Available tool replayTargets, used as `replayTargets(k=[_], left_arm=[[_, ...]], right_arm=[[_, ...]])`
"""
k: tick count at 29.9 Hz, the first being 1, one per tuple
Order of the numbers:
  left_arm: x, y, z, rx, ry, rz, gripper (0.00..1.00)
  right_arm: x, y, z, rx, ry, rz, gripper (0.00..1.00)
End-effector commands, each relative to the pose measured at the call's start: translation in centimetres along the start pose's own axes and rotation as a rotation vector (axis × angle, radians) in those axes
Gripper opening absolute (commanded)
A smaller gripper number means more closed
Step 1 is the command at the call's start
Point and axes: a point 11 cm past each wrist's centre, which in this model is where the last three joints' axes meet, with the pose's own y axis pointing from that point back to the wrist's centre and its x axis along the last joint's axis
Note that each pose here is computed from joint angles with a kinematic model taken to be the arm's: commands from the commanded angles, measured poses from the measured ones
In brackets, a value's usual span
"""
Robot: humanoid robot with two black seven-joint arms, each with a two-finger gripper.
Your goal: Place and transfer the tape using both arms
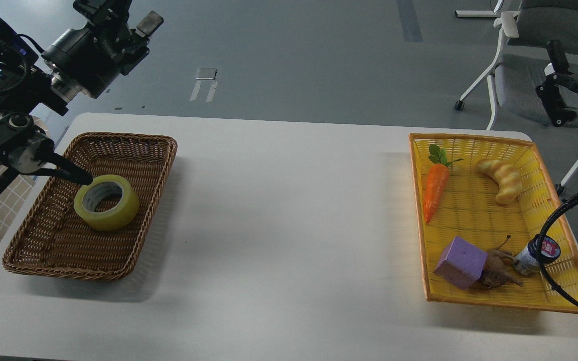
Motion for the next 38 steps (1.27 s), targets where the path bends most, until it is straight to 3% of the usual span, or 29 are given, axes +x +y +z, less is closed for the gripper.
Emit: replayTargets(k=[1,5,10,16,20,38], left_arm=[[-2.9,-1.7,-0.1,-0.091,0.186,0.027,0.98],[-5.8,-1.7,-1.7,-0.182,0.423,0.102,0.98],[-8.8,-2.6,-2.2,-0.215,0.581,0.073,0.98],[-9.3,-3.2,-2.5,-0.2,0.677,0.092,0.98],[-9.1,-2.5,-3.0,-0.198,0.69,0.11,0.98],[-8.0,-0.5,-3.8,-0.221,0.704,0.181,0.98]], right_arm=[[-0.5,-1.0,0.0,0.015,-0.005,-0.015,1.0],[-1.7,-2.1,0.6,0.037,-0.012,-0.031,1.0],[-3.0,-3.2,1.2,0.052,-0.023,-0.053,1.0],[-5.4,-5.1,2.4,0.03,-0.065,-0.111,1.0],[-5.9,-6.8,3.1,0.019,-0.079,-0.041,1.0],[-7.7,-7.1,4.5,-0.032,-0.098,-0.066,1.0]])
